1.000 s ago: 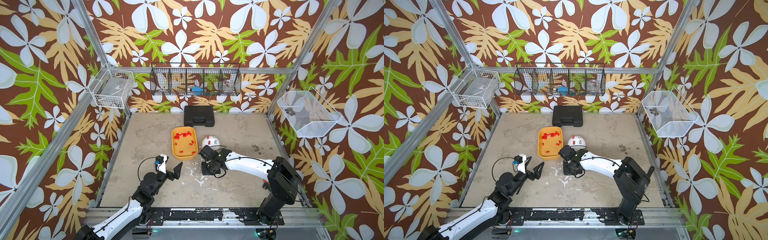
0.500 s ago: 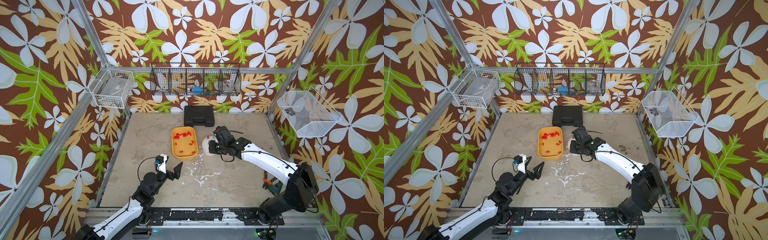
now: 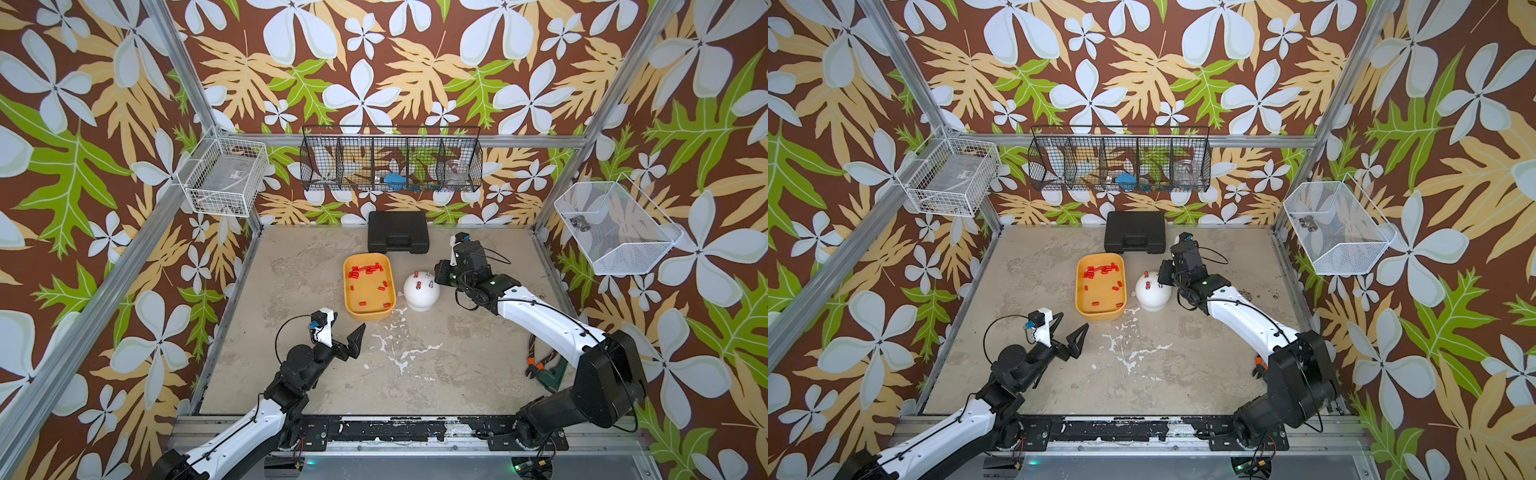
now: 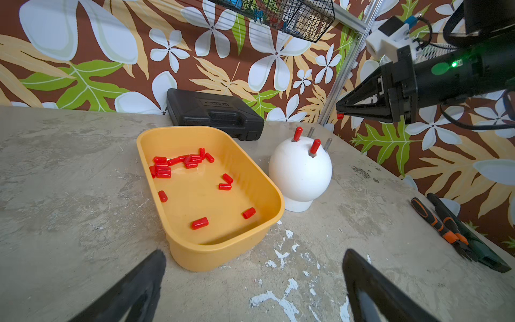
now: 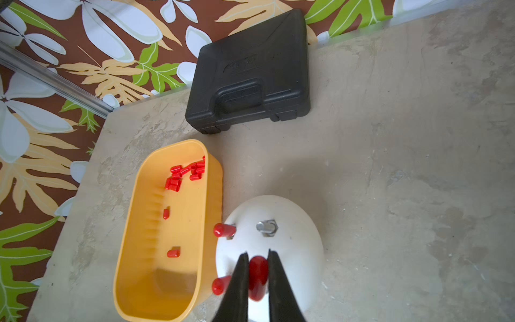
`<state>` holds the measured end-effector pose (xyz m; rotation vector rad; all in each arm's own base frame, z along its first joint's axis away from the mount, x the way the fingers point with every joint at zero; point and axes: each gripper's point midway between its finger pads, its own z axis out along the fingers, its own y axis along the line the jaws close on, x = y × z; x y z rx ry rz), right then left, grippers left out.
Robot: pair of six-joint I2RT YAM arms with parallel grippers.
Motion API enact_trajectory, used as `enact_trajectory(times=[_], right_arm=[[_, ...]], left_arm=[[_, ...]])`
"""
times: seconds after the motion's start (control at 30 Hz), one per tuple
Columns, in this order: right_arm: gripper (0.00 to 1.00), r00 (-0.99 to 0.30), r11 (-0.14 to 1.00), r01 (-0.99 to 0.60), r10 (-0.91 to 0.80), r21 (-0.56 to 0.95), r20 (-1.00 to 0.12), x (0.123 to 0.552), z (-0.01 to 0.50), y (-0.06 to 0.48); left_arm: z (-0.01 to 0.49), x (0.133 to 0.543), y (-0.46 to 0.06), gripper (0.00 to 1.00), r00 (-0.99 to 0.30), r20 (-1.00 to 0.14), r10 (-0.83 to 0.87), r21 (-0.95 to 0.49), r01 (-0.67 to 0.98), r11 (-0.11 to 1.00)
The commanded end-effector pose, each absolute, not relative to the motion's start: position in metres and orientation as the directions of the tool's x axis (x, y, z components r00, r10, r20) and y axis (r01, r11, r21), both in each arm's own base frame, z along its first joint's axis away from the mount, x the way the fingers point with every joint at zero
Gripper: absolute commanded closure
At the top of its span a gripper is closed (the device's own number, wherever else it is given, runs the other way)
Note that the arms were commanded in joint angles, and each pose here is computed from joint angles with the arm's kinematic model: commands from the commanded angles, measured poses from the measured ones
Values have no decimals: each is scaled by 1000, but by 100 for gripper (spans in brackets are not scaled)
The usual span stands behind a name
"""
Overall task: Cover the protruding screws with screw protection sleeves
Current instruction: Attach the screw protection sleeve to the screw.
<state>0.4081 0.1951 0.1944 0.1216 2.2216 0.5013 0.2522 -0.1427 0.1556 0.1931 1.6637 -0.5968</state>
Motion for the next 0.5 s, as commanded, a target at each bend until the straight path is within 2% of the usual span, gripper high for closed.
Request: enact_trajectory(times=[0.0,0.27,0.47], right_arm=[[85,-594,901,-159,240,404,-768,414,208,203],[85,-603,856,-241,237,457,-762,402,198,216],[84,-577,867,-258,215,426,-788,398,197,211]], left_arm=[[159,253,-144,0,-174,-963,-205,-264,460,848],[161,252,-146,0,-176,-962,-207,-267,469,842],[160,253,-146,0,-179,-963,-203,-265,467,844]])
